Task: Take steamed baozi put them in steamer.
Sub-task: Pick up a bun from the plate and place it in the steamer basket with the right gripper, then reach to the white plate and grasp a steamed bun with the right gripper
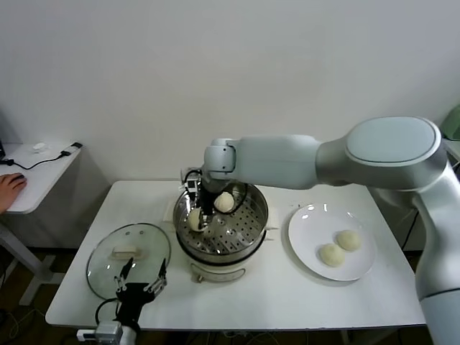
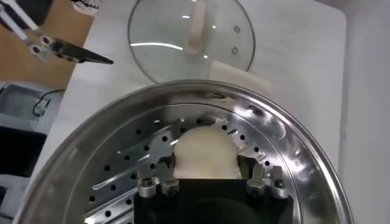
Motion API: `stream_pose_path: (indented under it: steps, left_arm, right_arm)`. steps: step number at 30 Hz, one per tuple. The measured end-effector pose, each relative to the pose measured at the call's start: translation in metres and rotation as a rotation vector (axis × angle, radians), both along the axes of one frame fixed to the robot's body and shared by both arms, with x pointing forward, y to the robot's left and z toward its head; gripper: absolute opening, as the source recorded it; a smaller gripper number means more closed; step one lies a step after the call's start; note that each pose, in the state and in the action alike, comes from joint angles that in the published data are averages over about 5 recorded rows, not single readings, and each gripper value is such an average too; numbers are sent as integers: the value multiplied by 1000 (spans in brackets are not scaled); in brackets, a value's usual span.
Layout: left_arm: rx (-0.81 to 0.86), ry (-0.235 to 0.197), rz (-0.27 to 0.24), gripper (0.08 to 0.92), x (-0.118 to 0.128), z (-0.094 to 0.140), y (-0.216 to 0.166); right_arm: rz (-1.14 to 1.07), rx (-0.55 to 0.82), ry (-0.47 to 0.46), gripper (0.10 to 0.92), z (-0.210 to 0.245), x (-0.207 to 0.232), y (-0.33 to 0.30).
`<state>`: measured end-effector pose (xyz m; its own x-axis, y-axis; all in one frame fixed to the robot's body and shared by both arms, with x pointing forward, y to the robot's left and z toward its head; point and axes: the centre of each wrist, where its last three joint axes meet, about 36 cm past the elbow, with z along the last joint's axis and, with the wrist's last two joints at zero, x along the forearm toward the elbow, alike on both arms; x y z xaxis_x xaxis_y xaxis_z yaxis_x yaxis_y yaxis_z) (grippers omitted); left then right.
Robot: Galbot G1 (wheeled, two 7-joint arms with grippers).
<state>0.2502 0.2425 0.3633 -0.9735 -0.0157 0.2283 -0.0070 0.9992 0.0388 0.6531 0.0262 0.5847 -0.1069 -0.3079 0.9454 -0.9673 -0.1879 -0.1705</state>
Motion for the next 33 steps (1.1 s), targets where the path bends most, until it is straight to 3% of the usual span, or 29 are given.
stream_pose_path:
  steps: [5,13,22,33]
  left_arm:
    - [-2,0,3,823,-1,0,0]
    - [-6,-4,0,823,-2,3,-3]
    - [-4,-8,-3,823,-1,5,-3]
    - [4,0,1,823,-2,2,1]
  right_arm:
    - [14,16,3,813,2,2,-3]
    - [53,-17,-1,823,40,12,-50]
    - [-5,-97,13,823,78,7,-190]
    - [-161,-193,56,823,29,-31,-343]
